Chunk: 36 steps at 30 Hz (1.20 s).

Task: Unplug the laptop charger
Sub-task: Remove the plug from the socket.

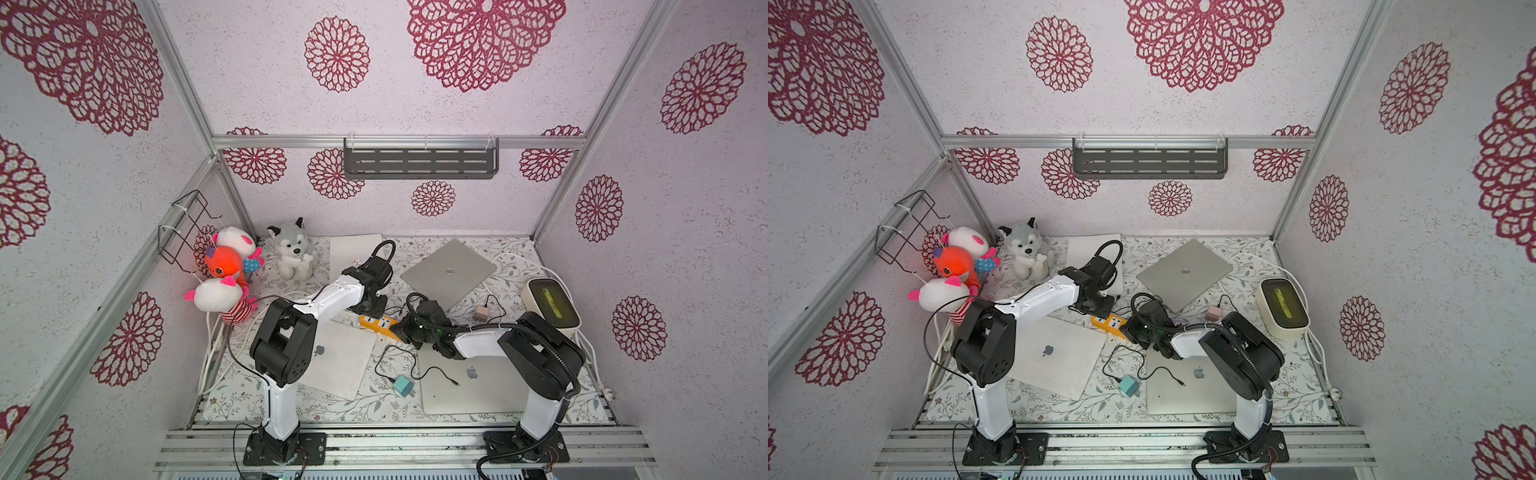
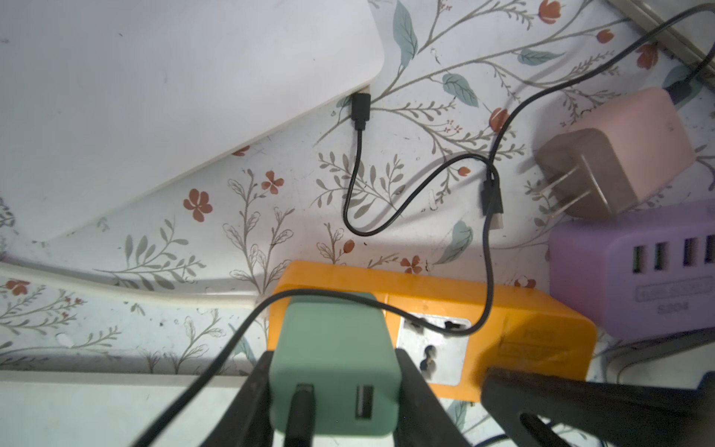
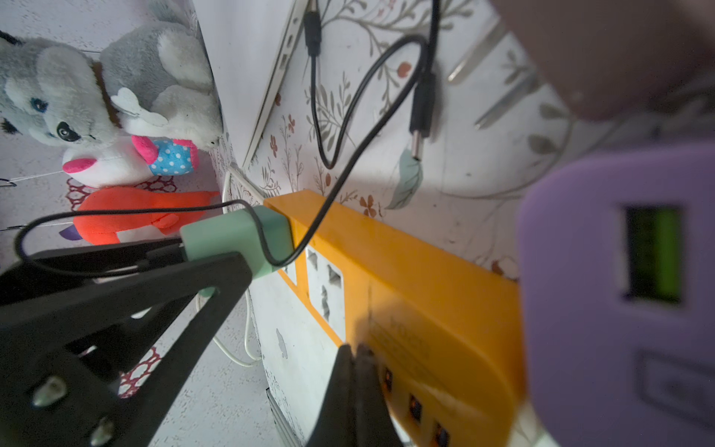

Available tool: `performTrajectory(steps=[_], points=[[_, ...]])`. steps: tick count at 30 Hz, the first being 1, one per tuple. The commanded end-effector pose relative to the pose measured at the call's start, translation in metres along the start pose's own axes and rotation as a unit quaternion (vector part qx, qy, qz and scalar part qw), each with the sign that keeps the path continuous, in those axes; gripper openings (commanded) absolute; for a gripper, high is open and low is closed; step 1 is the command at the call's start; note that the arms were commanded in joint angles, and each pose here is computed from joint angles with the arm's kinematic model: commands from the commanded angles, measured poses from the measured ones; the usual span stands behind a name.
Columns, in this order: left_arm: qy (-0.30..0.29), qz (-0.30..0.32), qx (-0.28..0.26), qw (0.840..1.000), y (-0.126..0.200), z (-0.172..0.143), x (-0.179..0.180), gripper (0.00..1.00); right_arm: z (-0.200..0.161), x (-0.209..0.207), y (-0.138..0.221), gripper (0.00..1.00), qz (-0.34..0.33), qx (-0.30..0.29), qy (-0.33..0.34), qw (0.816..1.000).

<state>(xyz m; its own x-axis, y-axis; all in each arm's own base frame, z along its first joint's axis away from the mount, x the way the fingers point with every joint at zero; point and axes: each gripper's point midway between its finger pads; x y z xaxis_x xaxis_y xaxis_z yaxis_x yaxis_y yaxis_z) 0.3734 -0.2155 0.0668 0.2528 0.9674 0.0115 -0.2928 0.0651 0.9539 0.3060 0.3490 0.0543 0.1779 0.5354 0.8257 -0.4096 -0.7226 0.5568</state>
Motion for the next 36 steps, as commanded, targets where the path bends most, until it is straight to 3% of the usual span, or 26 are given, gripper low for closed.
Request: performTrajectory(steps=[1, 4, 7, 14, 18, 22, 27, 28, 36], points=[[0.021, -0.049, 0.009, 0.999, 0.001, -0.004, -0.012, 0.25, -0.018, -0.061, -0.004, 0.01, -0.095, 0.028, -0.026, 0.995], [0.046, -0.09, -0.001, 0.995, 0.004, 0.0, -0.018, 0.25, -0.019, -0.063, -0.004, 0.01, -0.097, 0.029, -0.027, 0.995], [0.062, -0.09, -0.012, 0.994, 0.005, 0.004, -0.016, 0.25, -0.019, -0.062, -0.004, 0.01, -0.096, 0.029, -0.027, 0.995], [0.0, 0.04, 0.032, 0.999, -0.007, -0.008, 0.004, 0.25, -0.019, -0.062, -0.004, 0.01, -0.096, 0.03, -0.027, 0.995], [-0.017, 0.068, 0.042, 0.997, -0.008, -0.009, 0.008, 0.24, -0.019, -0.063, -0.004, 0.01, -0.097, 0.029, -0.028, 0.994], [-0.014, 0.036, 0.039, 0.998, -0.003, -0.008, -0.002, 0.24, -0.019, -0.065, -0.003, 0.01, -0.099, 0.029, -0.029, 0.994], [0.027, -0.05, 0.029, 0.998, 0.004, 0.0, -0.019, 0.24, -0.02, -0.067, -0.004, 0.01, -0.101, 0.031, -0.031, 0.994], [0.032, -0.059, 0.013, 0.998, 0.018, 0.006, -0.02, 0.24, -0.02, -0.066, -0.004, 0.01, -0.099, 0.03, -0.031, 0.994], [0.024, -0.055, 0.022, 0.998, 0.021, 0.007, -0.017, 0.24, -0.02, -0.067, -0.005, 0.01, -0.1, 0.032, -0.031, 0.994]])
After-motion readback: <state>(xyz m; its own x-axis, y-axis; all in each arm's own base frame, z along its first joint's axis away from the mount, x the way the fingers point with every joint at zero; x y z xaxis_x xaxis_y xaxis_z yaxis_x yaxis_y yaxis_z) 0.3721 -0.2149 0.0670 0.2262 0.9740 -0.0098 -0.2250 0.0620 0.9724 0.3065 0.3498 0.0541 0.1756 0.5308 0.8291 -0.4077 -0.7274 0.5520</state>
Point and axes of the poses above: each gripper's point midway between its finger pads, its own y axis back along the fingers, its own x axis along the line the jaws close on, z = x × y, and after that the axes turned 3 degrees about y, right-handed
